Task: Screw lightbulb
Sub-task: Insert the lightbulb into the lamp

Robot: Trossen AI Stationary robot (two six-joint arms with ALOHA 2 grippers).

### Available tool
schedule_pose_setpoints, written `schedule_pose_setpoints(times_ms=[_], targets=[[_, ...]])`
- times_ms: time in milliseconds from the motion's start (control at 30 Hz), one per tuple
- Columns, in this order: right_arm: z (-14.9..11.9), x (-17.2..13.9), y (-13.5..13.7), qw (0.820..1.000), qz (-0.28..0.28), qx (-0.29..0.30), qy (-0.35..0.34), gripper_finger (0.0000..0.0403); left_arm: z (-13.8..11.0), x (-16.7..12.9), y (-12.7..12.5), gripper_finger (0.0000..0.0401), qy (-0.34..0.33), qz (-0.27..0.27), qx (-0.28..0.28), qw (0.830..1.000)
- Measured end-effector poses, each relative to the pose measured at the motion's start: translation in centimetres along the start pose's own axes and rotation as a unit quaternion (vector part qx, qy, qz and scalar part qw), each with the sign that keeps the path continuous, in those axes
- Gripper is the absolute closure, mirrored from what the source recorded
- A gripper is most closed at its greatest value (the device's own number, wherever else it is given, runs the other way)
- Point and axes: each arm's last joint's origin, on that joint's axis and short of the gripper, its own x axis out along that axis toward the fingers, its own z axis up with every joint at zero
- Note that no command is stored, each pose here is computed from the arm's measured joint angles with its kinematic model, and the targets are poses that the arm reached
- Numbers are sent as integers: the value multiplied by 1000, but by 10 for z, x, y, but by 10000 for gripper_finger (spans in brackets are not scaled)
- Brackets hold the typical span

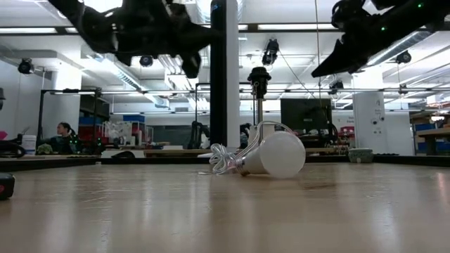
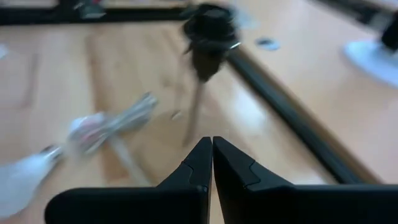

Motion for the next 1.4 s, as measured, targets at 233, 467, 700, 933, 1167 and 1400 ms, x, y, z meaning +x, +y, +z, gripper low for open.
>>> schedule_pose_setpoints(times_ms=[233, 467, 700, 933, 1167, 1400], targets=[[-4, -16, 12, 997, 71, -18, 20, 394, -22, 79, -35, 401, 105, -19, 58, 993], [-8, -40, 31, 988, 155, -23, 7, 394, -44, 106, -69, 401, 344, 156, 245, 893], [-13, -42, 43, 987, 158, -37, 16, 394, -68, 135, -70, 401, 380, 202, 308, 848], [-17, -35, 48, 986, 154, -33, 47, 394, -75, 138, -69, 389, 429, 186, 299, 832], [-21, -27, 53, 985, 150, -50, 71, 394, -77, 132, -73, 315, 464, 145, 309, 817], [-23, -22, 56, 984, 147, -50, 88, 394, -97, 134, -67, 225, 449, 119, 336, 820]])
